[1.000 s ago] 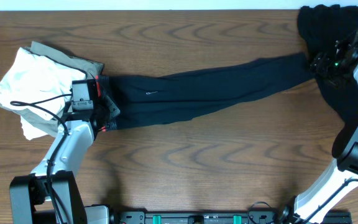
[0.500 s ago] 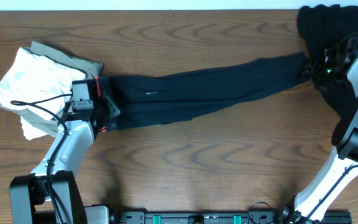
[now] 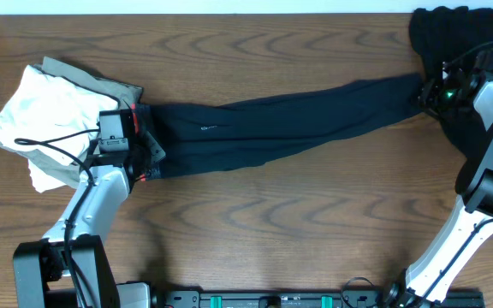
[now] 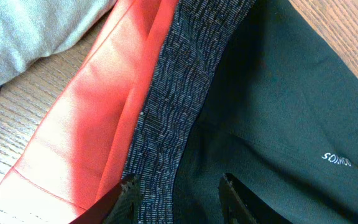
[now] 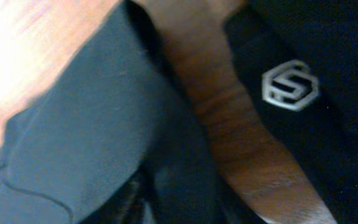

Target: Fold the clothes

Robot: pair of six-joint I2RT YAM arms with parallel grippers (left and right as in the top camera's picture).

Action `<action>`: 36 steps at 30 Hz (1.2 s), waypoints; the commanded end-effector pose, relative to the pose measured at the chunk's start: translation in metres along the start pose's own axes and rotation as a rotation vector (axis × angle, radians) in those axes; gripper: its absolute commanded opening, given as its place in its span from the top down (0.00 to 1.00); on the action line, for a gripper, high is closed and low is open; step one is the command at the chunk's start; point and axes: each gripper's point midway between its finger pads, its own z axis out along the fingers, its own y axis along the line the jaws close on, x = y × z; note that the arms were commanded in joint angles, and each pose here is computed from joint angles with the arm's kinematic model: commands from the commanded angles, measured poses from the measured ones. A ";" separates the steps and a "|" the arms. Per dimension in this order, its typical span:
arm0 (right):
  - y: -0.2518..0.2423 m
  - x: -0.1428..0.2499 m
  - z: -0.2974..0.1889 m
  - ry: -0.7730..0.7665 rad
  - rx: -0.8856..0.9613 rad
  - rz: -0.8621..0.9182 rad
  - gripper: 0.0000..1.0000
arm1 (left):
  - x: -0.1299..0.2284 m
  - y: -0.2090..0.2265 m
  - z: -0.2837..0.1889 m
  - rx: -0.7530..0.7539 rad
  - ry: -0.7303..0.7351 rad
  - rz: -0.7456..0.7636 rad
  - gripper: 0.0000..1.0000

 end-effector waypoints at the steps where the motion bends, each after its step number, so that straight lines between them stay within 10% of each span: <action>1: -0.015 0.026 0.027 0.084 0.030 0.038 0.89 | -0.002 -0.001 0.000 -0.003 -0.003 0.011 0.56; 7: -0.011 0.015 0.012 0.050 0.041 0.028 0.99 | 0.001 -0.011 -0.003 0.053 0.020 0.017 0.74; 22: -0.045 -0.033 -0.171 -0.244 0.281 0.130 0.99 | -0.018 -0.051 -0.067 0.249 -0.098 0.052 0.73; 36: 0.029 0.023 -0.152 -0.003 0.263 -0.153 0.99 | 0.006 -0.036 -0.063 0.189 0.000 0.032 0.73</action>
